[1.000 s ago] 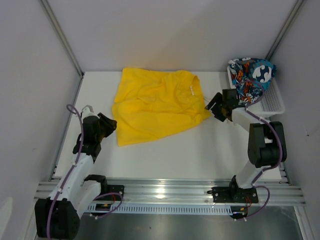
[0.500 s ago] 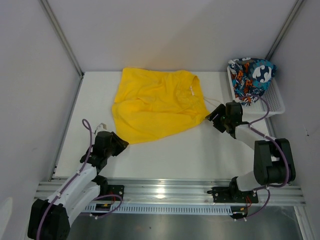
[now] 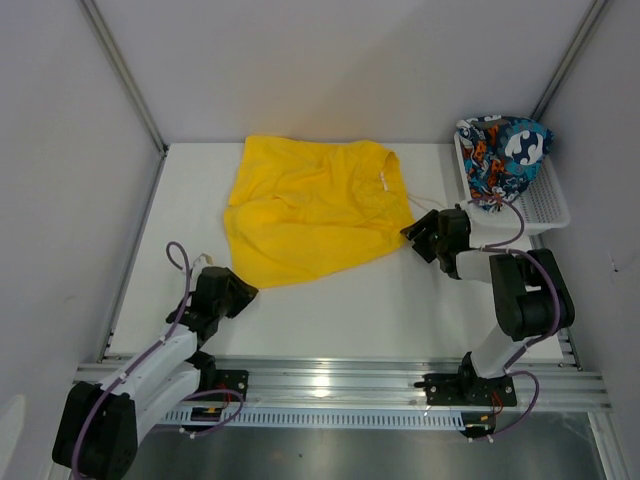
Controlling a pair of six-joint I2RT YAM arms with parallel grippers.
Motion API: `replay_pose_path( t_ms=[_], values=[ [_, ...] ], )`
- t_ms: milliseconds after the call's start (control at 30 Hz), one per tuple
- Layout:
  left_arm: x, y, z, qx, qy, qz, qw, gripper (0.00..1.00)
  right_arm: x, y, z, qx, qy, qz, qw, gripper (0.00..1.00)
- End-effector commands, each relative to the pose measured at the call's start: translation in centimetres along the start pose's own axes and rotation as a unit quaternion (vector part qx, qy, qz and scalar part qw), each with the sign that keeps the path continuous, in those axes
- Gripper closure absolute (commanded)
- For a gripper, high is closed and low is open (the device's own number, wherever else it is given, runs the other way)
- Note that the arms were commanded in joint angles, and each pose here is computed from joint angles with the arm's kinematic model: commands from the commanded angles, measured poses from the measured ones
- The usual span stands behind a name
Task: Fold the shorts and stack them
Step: Flatten the shorts out
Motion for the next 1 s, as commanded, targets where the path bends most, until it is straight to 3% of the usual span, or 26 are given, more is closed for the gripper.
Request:
replay_pose_path(
  t_ms=[0, 167, 267, 600, 967],
  values=[
    [0.3, -0.4, 0.3, -0.020, -0.013, -0.002, 1.000, 0.48, 1.3, 0.8, 0.7, 0.021, -0.038, 0.031, 0.999, 0.38],
    [0.5, 0.0, 0.1, -0.018, -0.009, 0.009, 1.000, 0.40, 2.1, 0.2, 0.2, 0.024, -0.055, 0.030, 0.998, 0.39],
    [0.7, 0.0, -0.1, -0.021, -0.005, 0.007, 1.000, 0.40, 2.0, 0.5, 0.3, 0.035, -0.095, 0.017, 0.995, 0.43],
    [1.6, 1.3, -0.9, -0.071, -0.027, 0.007, 0.997, 0.43, 2.0, 0.2, -0.1, 0.052, -0.108, 0.017, 0.993, 0.49],
    [2.1, 0.6, 0.1, -0.126, -0.060, 0.033, 0.990, 0.45, 2.0, -0.2, 0.2, 0.097, -0.109, 0.044, 0.988, 0.47]
  ],
)
Point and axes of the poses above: each gripper's point midway between its finger pads, its own x axis out along the fingers, its own y axis along the line the jaws close on, z = x × y, the point moved 7 cm from there along -x, back along the fingers, and after that the axes turned 2 degrees about x, right-handed, at the moved point
